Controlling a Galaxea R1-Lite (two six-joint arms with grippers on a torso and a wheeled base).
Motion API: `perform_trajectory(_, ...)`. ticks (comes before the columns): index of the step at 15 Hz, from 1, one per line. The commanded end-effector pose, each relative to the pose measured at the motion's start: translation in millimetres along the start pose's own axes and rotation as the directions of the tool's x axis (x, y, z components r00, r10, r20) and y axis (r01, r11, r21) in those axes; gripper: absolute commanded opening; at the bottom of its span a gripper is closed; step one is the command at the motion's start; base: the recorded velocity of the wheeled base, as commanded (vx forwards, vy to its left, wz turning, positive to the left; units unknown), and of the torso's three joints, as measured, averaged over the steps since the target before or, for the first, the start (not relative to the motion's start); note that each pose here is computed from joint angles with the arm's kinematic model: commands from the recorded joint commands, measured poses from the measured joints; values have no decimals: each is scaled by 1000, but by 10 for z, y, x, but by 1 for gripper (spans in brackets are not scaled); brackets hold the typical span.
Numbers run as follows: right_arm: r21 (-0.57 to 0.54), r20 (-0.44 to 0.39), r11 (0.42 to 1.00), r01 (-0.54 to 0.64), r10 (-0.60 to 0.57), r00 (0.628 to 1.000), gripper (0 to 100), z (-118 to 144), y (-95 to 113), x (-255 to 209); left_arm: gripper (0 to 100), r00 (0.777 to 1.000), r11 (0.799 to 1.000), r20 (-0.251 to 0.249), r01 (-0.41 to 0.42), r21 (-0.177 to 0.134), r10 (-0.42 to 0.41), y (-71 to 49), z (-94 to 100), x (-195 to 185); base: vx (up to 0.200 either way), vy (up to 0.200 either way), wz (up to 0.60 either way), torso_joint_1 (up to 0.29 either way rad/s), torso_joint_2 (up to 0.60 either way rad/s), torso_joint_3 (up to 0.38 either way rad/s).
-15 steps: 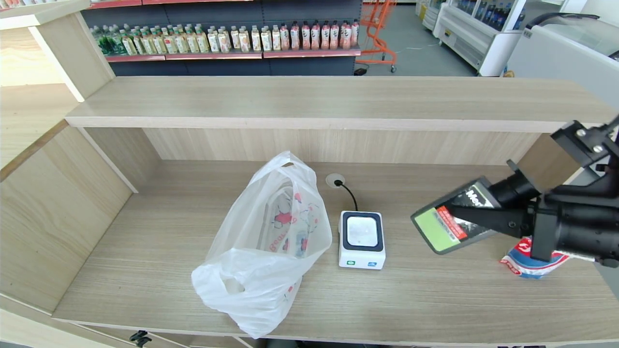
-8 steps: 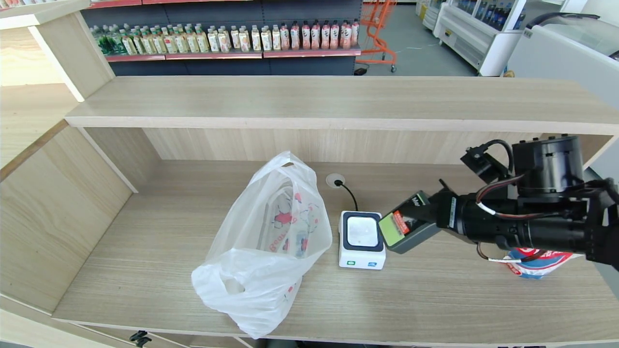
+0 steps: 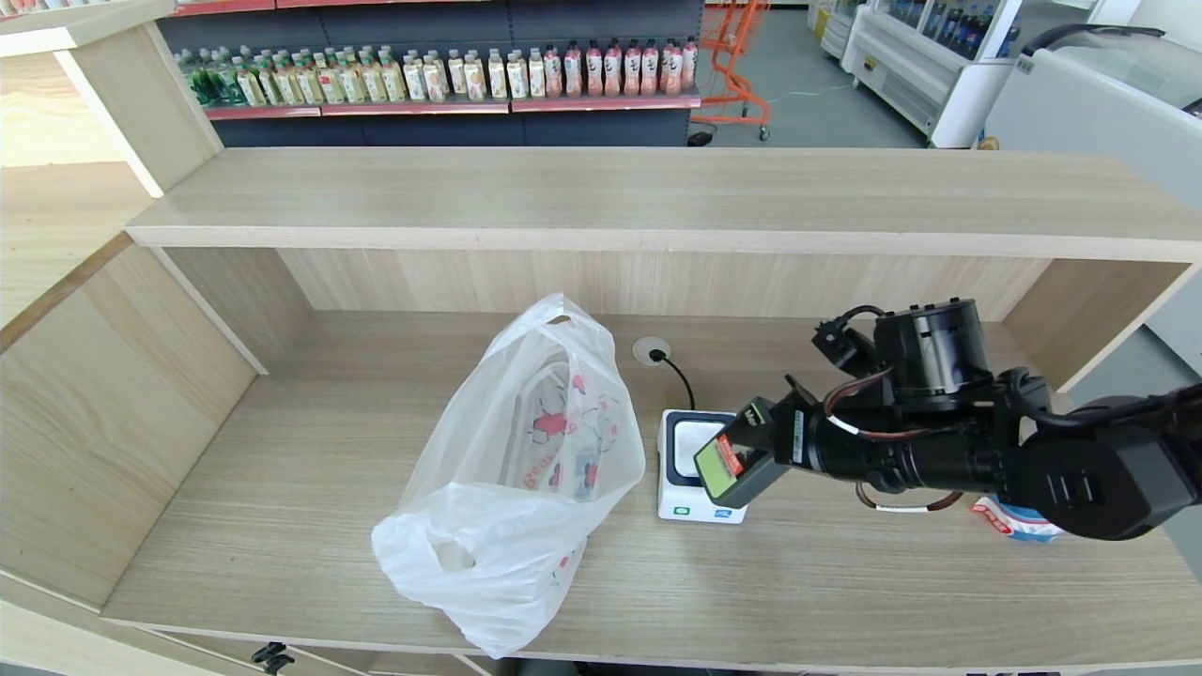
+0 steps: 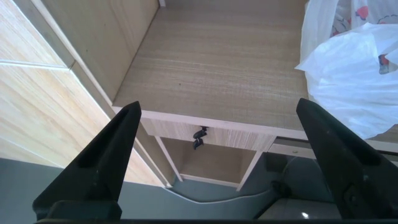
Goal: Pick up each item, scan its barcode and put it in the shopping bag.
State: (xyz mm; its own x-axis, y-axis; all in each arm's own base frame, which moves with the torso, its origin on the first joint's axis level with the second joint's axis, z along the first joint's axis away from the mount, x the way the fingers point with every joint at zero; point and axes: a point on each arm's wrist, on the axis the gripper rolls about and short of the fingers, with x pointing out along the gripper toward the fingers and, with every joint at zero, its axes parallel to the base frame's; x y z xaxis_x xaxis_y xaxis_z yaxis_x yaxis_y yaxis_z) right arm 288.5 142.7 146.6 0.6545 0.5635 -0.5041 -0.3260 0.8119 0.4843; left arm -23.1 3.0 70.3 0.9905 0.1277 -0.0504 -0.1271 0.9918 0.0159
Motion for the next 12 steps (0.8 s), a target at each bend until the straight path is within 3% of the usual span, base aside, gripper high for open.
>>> perform_trajectory(1,2,-14,1000,4,-4,1000,0,-17,-18,79,100,1000,1000,0,-1,0,1,0,0,0,0,0,0,0,0,0)
perform_trajectory(12,-70,14,997,-12,13,1000,0,62,-4,178,100,1000,1000,2,-1,0,1,0,1,0,0,0,0,0,0,0)
